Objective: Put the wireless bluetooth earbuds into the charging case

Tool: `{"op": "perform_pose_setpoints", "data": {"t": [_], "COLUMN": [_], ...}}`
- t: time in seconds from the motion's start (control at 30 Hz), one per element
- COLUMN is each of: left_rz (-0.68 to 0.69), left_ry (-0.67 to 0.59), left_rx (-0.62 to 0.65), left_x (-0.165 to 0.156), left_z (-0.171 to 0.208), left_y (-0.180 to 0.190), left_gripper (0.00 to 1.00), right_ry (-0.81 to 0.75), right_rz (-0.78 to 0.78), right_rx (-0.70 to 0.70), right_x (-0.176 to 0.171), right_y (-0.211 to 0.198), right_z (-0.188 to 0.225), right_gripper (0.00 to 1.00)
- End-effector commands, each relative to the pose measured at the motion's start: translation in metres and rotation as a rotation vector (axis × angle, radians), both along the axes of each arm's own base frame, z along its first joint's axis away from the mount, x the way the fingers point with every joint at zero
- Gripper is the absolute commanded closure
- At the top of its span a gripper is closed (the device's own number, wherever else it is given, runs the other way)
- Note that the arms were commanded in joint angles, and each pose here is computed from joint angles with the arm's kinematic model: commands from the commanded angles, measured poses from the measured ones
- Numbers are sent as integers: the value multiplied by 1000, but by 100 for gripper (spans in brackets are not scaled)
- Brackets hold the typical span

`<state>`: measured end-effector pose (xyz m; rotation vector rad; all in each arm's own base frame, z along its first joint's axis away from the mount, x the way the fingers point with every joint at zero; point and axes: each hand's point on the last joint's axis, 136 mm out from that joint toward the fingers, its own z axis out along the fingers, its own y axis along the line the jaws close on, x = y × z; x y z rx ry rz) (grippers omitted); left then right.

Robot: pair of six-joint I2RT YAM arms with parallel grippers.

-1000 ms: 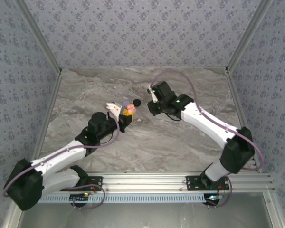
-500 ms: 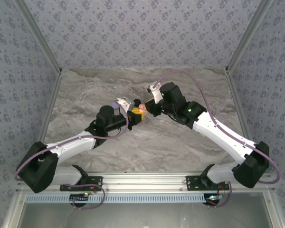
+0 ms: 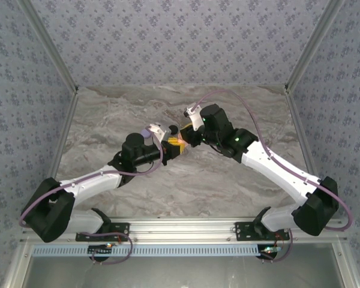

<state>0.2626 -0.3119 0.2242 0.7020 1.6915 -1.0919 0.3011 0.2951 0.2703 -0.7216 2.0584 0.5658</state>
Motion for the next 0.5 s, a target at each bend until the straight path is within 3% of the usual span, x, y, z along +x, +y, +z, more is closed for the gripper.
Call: {"op": "perform_pose_setpoints", "data": {"t": [0.0, 0.47], "left_rz": [-22, -12], "left_ry": [-52, -59], "left_rx": [-57, -52], "left_x": [2, 3], "left_z": [28, 30], "left_y": [-5, -4], "left_gripper": [100, 100], "right_ry": [-2, 26], "right_rz": [33, 50], "right_rx": [-13, -52], "right_x": [-2, -9], "right_y": [6, 5], "right_z": [-6, -19], "right_gripper": [77, 77]}}
